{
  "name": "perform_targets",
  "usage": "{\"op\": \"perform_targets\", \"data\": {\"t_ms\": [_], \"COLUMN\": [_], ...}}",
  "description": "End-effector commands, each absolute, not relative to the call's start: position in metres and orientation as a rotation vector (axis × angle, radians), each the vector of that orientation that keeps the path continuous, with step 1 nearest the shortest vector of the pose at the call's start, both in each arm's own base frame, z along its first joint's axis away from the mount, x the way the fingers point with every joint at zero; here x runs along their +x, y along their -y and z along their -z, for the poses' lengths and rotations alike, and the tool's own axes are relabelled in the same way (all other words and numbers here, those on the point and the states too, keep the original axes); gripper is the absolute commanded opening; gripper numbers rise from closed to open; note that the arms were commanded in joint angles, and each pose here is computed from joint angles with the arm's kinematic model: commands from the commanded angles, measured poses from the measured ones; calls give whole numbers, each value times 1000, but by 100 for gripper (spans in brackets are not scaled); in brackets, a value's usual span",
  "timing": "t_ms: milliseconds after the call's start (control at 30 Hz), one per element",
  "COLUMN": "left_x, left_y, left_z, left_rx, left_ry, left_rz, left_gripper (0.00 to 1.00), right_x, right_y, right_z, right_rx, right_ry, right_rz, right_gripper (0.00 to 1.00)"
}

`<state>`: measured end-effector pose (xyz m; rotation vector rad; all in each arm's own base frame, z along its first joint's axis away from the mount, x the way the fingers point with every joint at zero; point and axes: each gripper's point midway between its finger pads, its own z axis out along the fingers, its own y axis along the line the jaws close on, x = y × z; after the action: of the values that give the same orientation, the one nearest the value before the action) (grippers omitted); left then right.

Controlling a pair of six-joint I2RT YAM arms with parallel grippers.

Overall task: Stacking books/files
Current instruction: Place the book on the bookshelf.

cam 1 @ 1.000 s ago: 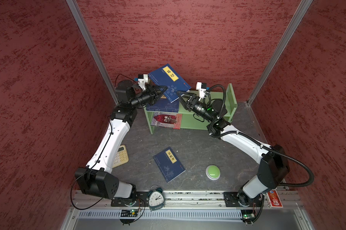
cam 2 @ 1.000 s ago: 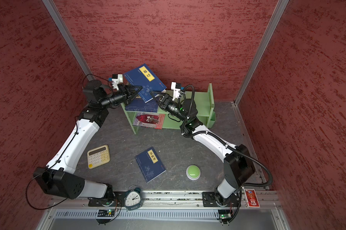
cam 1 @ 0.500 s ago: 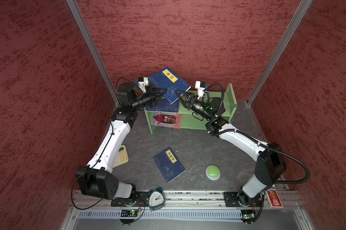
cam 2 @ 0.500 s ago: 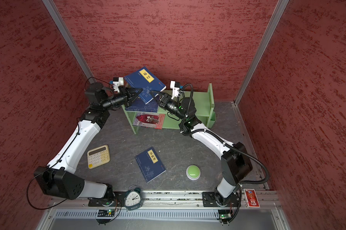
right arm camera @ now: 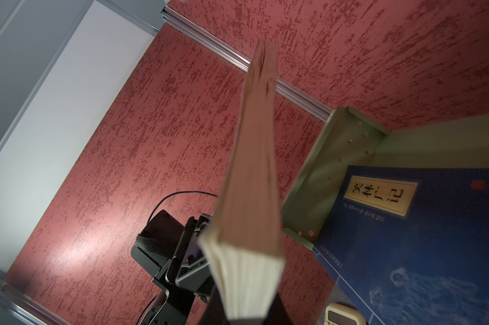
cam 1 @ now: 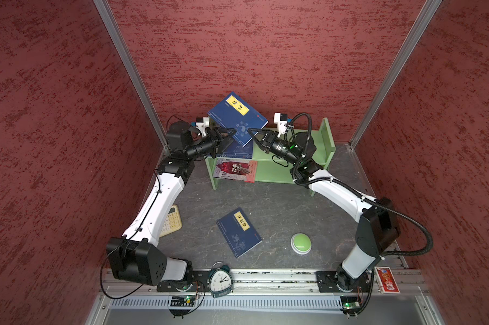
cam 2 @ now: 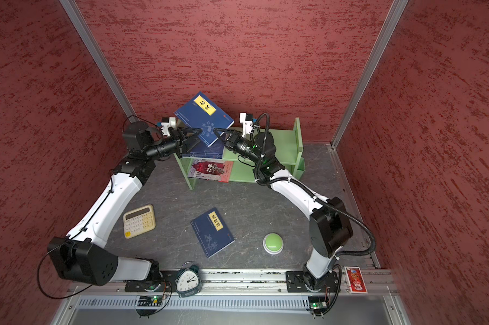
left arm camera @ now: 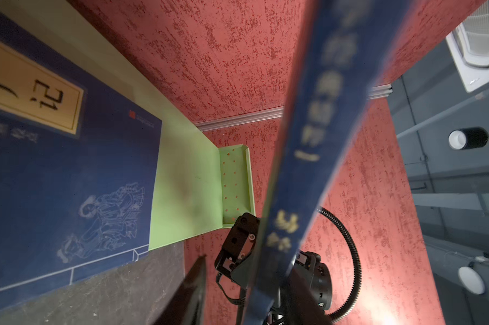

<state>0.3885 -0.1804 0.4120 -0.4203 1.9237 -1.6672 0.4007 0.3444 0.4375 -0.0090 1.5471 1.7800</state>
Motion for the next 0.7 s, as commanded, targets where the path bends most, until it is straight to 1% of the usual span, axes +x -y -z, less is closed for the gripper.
{"op": "perform_targets", "data": {"t_ms": [0,33,67,200,467,567,667], "left_x": [375,374,372,355,329,329,334], "left_y": [178,175,171,159,143,140,134], "left_z": [-417,-418,-418,-426,-456,-462,-462], "left_rx": [-398,-400,-400,-355,-192,-139,-146], "left_ry": [-1937,-1943,-1949,-1973,-1918,-1901,-1887], "left_rz": [1662,1650,1637,1596,1549,1515,1500], "left_gripper": [70,76,78,82,82,82,82], "right_x": [385,384,384,384,385,385,387], "right_y": [-334,-334,-333,-325,-309,-309,-310], "right_z": [-477,-476,-476,-466,-446,-441,-438], "right_rx": [-131,-146,-158,-192,-261,-306,-344], "right_ry": [-1479,-1498,-1515,-1615,-1776,-1814,-1840], "right_rz": [-1775,-1764,-1751,-1702,-1688,-1701,-1710], "right_gripper": [6,6,6,6,7,7,7]}}
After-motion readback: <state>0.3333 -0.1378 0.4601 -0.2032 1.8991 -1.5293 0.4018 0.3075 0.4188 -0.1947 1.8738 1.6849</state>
